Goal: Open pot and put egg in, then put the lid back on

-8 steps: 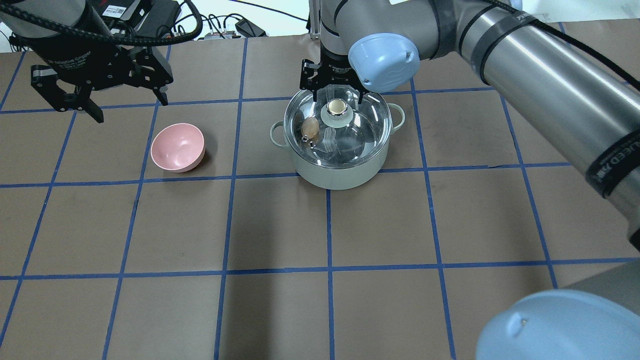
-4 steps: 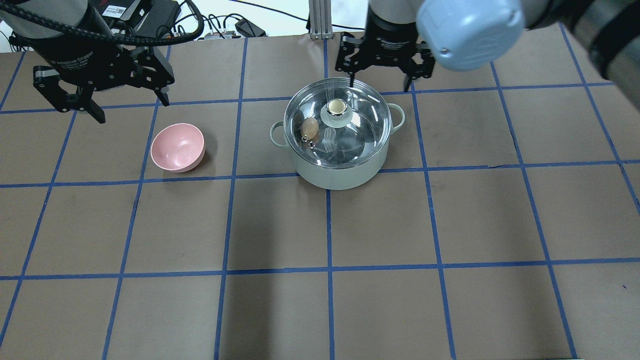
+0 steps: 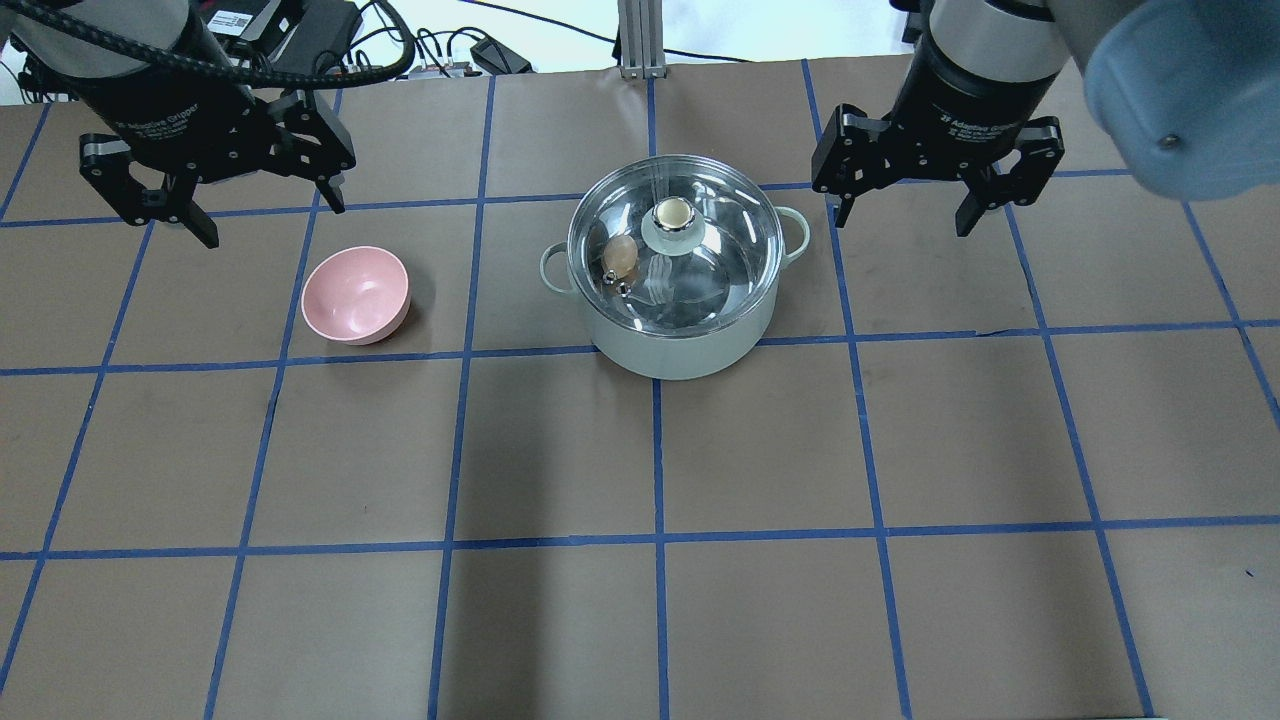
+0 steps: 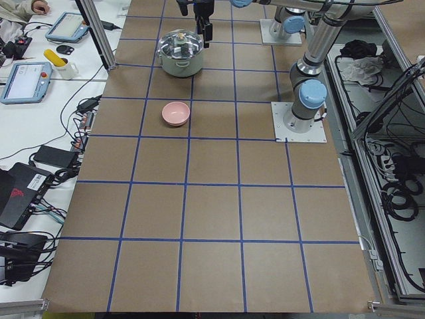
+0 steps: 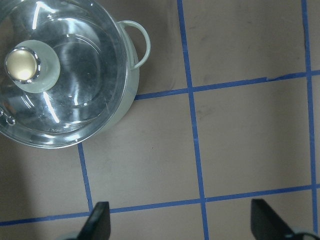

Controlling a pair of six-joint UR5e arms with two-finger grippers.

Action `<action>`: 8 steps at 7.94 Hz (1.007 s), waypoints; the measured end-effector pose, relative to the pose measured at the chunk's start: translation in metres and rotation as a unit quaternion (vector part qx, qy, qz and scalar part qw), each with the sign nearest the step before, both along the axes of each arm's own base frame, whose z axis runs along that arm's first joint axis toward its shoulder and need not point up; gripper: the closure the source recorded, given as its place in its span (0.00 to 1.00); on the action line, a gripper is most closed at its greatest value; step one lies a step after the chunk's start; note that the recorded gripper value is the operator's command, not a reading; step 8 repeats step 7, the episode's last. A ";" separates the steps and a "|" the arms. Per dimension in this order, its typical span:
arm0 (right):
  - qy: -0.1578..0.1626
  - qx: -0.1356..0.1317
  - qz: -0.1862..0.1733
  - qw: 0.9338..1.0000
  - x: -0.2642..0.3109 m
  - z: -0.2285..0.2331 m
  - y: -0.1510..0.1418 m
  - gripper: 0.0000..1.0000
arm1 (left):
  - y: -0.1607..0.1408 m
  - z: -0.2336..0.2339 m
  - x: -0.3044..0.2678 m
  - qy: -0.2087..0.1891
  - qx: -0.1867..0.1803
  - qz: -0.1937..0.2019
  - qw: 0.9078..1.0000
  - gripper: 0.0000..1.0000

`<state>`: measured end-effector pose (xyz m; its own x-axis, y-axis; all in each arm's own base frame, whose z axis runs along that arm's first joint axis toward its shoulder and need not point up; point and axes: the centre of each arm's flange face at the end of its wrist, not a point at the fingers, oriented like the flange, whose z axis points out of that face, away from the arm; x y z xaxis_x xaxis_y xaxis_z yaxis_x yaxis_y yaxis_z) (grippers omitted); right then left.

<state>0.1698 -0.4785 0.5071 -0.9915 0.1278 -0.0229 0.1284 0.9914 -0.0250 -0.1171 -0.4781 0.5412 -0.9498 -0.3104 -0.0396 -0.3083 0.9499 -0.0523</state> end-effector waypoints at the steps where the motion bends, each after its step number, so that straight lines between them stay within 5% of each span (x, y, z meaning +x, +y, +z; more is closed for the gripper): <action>1: 0.000 0.002 0.001 1.000 -0.004 0.000 0.003 0.00 | 0.000 0.000 0.000 0.000 0.000 0.000 1.000 0.00; 8: -0.001 0.004 0.004 1.000 -0.005 -0.001 0.005 0.00 | 0.000 -0.001 -0.001 -0.002 0.001 -0.002 1.000 0.00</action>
